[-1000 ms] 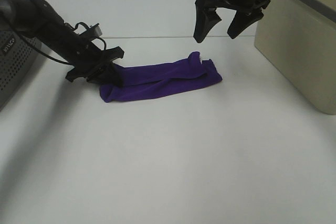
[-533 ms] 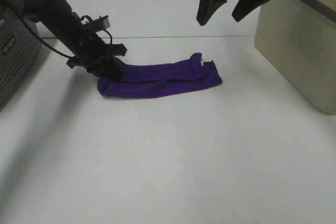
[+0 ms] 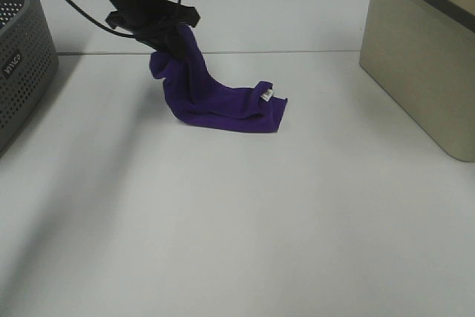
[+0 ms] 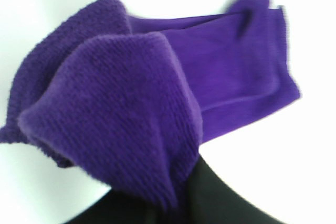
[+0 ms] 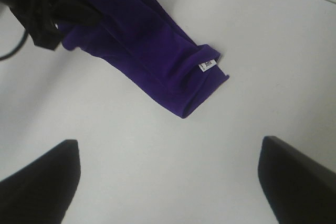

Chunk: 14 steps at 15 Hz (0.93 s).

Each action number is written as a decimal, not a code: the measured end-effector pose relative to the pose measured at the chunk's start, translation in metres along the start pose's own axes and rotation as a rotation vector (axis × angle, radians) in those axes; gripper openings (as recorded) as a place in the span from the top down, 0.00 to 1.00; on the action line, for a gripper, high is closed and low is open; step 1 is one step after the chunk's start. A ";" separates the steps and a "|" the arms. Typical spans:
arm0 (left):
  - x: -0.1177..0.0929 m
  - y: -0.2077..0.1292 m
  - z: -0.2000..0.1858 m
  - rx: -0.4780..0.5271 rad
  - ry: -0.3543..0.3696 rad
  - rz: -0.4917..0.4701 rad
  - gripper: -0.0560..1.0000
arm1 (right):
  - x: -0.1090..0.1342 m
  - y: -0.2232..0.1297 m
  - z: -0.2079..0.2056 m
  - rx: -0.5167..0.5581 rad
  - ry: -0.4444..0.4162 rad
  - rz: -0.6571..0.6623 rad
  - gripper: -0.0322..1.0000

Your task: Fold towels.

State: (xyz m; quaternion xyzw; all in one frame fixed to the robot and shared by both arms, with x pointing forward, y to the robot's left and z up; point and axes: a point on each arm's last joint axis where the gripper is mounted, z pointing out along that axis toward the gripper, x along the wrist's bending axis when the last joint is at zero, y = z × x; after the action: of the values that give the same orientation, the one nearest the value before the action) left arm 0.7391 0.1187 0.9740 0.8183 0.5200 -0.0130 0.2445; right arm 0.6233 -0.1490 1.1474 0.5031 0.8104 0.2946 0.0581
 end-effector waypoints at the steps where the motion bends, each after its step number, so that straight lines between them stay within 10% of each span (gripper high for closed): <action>1: -0.013 -0.001 0.008 0.016 -0.014 0.020 0.90 | 0.001 0.000 -0.005 -0.011 -0.001 -0.003 0.10; 5: -0.041 -0.005 0.041 0.037 -0.042 0.052 0.88 | 0.003 0.000 -0.008 -0.018 0.010 0.005 0.10; 9: -0.075 0.001 0.053 -0.052 -0.227 -0.016 0.39 | 0.004 0.001 -0.008 -0.020 0.022 0.011 0.10; 14: -0.061 0.008 0.031 -0.088 -0.232 -0.042 0.34 | 0.004 0.001 -0.008 -0.021 0.023 0.005 0.10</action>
State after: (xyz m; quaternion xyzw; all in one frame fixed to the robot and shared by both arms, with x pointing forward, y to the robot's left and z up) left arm 0.7249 0.0515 0.9665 0.7887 0.5054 -0.0898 0.3383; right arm 0.6184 -0.1484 1.1551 0.5011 0.8067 0.3088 0.0532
